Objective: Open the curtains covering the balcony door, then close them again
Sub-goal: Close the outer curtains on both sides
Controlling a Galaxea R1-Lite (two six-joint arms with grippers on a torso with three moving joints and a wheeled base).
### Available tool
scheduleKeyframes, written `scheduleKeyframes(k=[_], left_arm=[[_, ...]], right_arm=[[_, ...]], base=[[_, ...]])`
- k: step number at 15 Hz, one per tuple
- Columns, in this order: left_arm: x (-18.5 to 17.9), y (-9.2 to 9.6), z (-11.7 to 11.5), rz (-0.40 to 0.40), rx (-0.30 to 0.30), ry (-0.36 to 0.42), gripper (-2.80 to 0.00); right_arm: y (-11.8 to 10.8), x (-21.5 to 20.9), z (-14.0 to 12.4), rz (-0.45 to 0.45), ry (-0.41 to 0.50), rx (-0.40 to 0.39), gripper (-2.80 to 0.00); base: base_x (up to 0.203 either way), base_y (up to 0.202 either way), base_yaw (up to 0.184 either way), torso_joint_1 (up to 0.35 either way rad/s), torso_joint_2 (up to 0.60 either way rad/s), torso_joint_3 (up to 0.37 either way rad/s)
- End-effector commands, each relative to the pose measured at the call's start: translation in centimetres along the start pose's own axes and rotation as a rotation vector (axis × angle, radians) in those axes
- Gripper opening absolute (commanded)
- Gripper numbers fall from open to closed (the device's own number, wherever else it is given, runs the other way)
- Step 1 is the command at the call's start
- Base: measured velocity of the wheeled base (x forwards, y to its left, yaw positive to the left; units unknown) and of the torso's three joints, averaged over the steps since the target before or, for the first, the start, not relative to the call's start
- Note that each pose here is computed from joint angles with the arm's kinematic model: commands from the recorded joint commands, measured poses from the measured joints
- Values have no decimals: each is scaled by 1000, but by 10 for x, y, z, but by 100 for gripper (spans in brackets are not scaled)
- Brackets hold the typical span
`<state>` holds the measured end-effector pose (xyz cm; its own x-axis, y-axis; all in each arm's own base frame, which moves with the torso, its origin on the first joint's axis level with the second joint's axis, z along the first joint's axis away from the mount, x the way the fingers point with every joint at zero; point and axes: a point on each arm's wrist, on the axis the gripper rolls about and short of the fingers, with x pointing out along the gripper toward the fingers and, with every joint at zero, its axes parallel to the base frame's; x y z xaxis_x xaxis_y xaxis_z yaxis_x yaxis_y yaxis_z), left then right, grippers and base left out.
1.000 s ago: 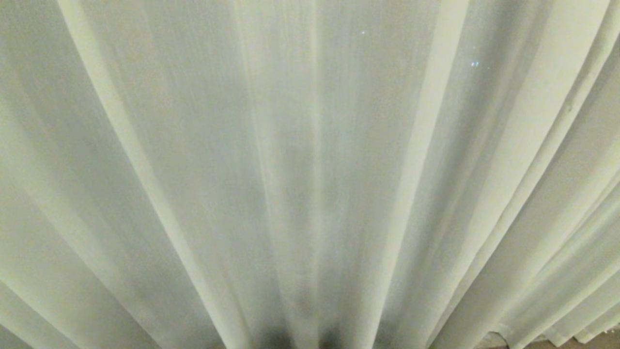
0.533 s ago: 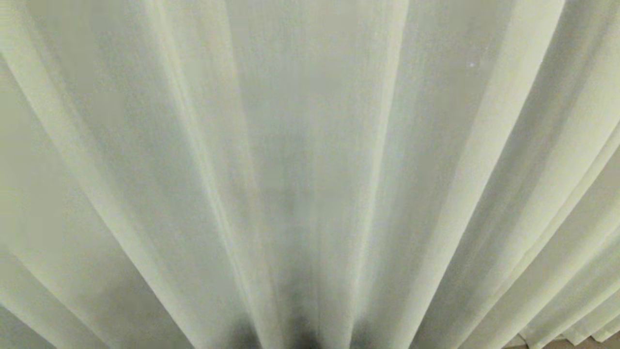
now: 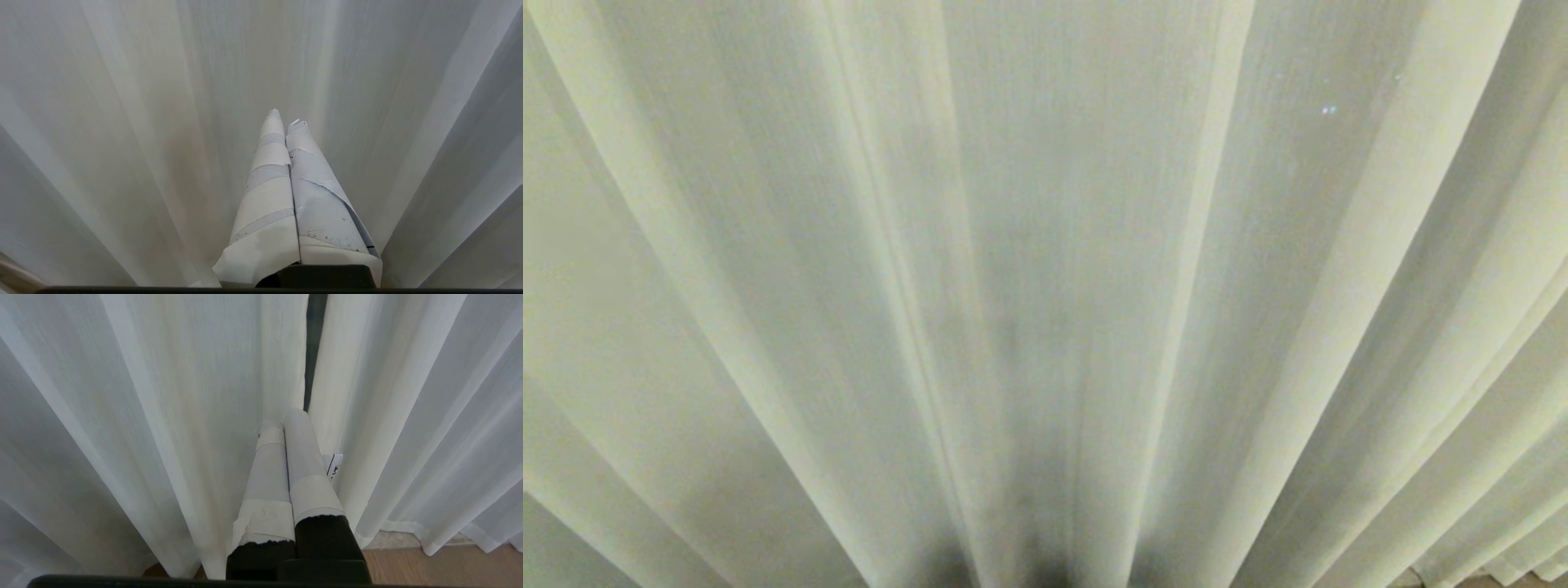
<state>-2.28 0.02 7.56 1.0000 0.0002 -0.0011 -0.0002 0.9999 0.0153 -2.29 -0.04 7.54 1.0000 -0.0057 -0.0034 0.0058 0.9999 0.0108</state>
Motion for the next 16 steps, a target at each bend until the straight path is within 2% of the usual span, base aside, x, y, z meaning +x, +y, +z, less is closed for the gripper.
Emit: scheduleKeyframes(k=[1, 16], left_arm=[[0, 0, 0, 1, -2, -1, -280], [0, 0, 0, 3, 6, 0, -280]], right_arm=[[0, 0, 0, 0, 1, 0, -280], [0, 0, 0, 1, 1, 0, -280]], base=[[0, 0, 0, 0, 0, 0], [0, 0, 0, 0, 0, 0]])
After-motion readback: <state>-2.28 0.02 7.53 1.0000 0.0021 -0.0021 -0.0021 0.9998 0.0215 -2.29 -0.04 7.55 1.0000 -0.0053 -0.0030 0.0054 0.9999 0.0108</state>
